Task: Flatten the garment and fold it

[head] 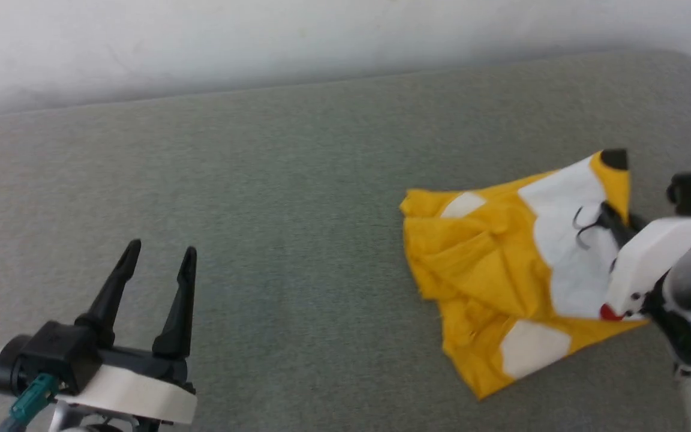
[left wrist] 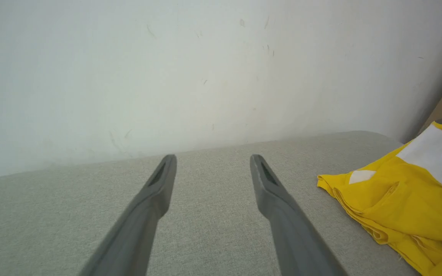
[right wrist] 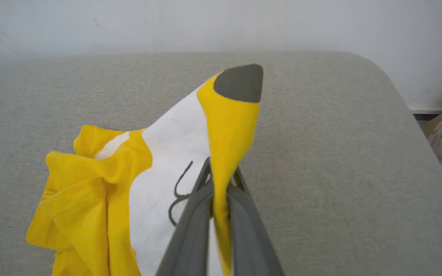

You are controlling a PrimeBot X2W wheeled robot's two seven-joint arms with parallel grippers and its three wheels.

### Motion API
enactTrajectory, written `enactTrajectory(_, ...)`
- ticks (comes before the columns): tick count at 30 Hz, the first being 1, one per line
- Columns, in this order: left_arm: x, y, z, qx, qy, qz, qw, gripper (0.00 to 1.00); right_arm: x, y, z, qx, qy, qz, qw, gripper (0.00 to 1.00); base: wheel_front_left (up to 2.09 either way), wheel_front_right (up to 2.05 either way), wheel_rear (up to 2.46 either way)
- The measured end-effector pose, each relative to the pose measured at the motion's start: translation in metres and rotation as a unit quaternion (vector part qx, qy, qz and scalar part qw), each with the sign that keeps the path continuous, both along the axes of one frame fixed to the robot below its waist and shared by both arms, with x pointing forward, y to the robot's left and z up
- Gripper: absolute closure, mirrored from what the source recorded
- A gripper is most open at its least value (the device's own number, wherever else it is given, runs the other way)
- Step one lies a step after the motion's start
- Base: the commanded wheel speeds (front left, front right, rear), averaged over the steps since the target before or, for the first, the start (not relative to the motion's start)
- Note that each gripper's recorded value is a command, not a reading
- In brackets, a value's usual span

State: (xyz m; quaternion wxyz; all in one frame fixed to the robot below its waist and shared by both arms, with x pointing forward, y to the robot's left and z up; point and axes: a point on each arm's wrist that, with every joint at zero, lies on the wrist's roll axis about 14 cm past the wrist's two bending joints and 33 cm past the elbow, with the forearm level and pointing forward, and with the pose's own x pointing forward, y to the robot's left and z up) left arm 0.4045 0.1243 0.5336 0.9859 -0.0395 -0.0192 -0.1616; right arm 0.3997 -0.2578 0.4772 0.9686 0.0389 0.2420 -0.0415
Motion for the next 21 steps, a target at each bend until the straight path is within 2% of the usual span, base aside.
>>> enactTrajectory(6,0.023,-0.028,-0.001,0.007,-0.004,-0.048,0.999,0.0,0.008,-0.06,0.028,-0.103,0.0,-0.031,0.994,1.0,0.0,0.0,0.0)
enactTrajectory(11,0.042,-0.042,-0.011,0.012,0.001,-0.073,0.997,0.0,0.015,-0.101,0.031,-0.164,0.022,-0.058,0.984,1.0,0.0,0.0,0.0)
enactTrajectory(18,0.074,-0.047,-0.027,0.03,0.003,-0.092,0.995,0.0,0.022,-0.163,0.031,-0.271,0.071,-0.089,0.956,1.0,0.0,0.0,0.0)
enactTrajectory(21,0.087,-0.046,-0.035,0.037,0.001,-0.093,0.995,0.0,0.032,-0.183,0.032,-0.299,0.079,-0.102,0.946,1.0,0.0,0.0,0.0)
